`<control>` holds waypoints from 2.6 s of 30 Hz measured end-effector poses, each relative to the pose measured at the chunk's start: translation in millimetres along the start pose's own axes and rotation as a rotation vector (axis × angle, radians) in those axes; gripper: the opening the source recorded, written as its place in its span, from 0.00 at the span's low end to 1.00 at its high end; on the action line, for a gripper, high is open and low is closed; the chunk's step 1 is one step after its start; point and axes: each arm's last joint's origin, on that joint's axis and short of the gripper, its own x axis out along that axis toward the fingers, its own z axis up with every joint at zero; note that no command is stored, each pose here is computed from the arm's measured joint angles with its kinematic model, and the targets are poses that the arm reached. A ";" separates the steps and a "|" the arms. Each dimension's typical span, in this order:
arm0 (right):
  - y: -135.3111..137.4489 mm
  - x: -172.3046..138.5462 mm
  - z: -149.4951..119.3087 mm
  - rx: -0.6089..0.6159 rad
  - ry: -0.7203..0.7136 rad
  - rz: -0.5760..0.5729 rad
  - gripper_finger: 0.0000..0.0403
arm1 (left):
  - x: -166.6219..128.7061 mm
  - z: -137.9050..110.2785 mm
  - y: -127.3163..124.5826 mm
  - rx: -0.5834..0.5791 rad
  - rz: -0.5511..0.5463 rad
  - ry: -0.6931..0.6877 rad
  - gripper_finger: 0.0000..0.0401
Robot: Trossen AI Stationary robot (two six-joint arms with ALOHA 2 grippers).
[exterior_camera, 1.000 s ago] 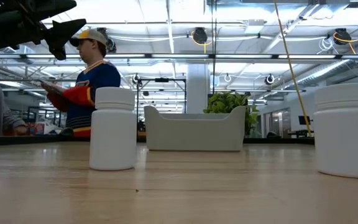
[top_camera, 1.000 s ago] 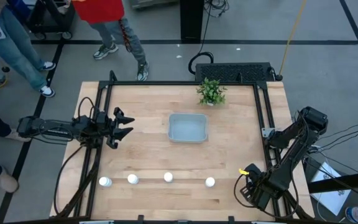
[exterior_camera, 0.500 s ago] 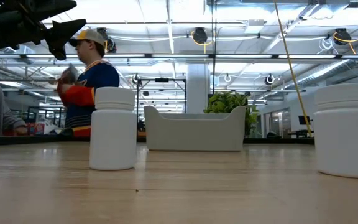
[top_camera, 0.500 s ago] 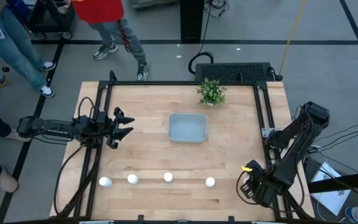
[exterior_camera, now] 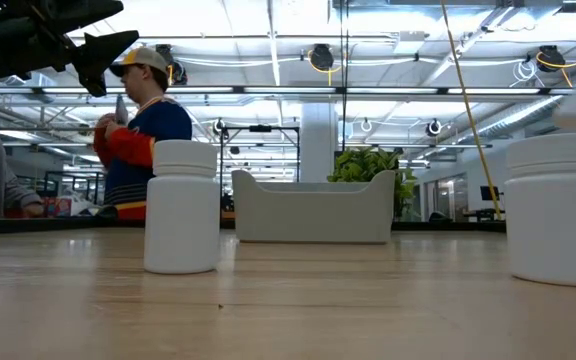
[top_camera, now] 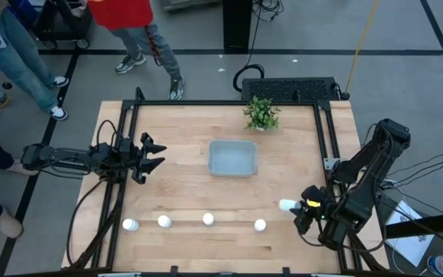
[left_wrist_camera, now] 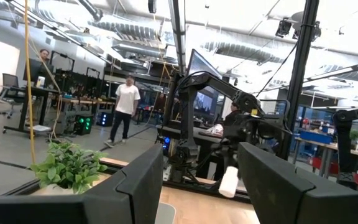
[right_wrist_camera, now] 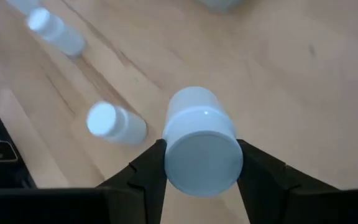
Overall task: Pick and place pill bottles into a basket
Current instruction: Put the white medicine bottle into the gray bin
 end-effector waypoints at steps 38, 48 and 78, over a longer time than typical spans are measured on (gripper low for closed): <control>50.5 38.3 95.8 -0.535 -0.955 -0.032 0.37 | 0.0 -0.1 0.0 -0.005 -0.001 0.001 0.53; 36.2 47.4 122.8 -0.584 -1.093 -0.011 0.37 | 0.0 -0.5 0.1 -0.025 0.000 0.005 0.53; -7.8 90.2 235.4 -0.385 -0.322 0.093 0.37 | 0.0 -2.3 0.3 -0.026 0.002 0.024 0.53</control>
